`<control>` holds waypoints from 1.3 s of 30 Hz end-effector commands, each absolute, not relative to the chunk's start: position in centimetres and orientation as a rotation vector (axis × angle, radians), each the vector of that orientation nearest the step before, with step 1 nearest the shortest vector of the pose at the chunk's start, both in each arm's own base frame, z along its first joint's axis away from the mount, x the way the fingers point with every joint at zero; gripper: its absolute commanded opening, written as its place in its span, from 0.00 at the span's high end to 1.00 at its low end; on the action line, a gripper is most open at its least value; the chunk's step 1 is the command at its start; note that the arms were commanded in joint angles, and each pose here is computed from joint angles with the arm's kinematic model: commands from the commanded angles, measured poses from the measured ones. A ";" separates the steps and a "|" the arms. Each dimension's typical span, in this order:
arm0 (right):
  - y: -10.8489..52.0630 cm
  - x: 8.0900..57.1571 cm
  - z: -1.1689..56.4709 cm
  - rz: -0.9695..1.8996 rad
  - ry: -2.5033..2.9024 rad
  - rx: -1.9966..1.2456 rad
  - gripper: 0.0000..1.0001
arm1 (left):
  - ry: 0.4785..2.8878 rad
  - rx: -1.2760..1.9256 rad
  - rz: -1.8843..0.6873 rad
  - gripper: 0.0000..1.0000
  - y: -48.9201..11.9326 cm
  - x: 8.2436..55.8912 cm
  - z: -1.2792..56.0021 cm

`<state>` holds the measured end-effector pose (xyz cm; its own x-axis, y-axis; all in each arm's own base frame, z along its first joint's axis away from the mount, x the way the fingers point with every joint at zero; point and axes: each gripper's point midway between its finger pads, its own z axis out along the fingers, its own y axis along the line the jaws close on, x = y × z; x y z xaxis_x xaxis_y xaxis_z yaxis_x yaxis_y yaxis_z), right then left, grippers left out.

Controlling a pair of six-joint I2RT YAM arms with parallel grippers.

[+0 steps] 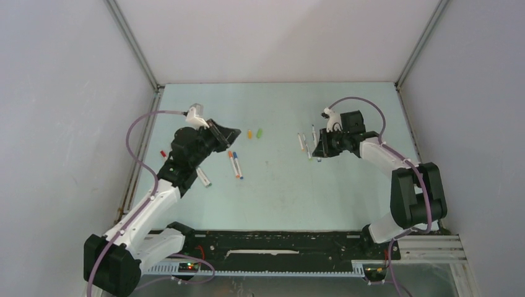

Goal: Open the pen caps
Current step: Place the pen at the center of the board.

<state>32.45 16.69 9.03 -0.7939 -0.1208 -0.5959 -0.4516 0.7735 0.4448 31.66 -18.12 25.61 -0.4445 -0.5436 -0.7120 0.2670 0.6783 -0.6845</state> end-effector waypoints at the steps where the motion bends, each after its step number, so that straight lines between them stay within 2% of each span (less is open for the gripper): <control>1: 14.3 35.7 8.0 0.584 2.438 -0.282 1.00 | 1.856 -0.160 -0.937 1.00 -18.0 29.9 23.6; 9: 12.8 36.4 5.0 0.585 2.535 -0.151 0.98 | 1.912 -0.147 -0.997 1.00 -18.7 28.8 20.7; 17: 13.5 36.7 3.7 0.627 2.591 -0.156 0.92 | 1.944 -0.144 -1.012 1.00 -19.1 28.7 19.3; 33: 13.7 36.7 2.5 0.658 2.660 -0.128 0.73 | 1.964 -0.140 -1.057 1.00 -19.8 28.8 19.1; 39: 13.7 36.6 2.6 0.682 2.666 -0.128 0.69 | 1.971 -0.140 -1.073 1.00 -20.0 28.6 19.0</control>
<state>35.59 13.52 1.71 -0.9283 0.0059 -0.3719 -0.1666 0.8872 0.4302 28.70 -19.66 18.74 -0.6151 -0.4557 -0.6434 0.2650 0.6490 -0.7131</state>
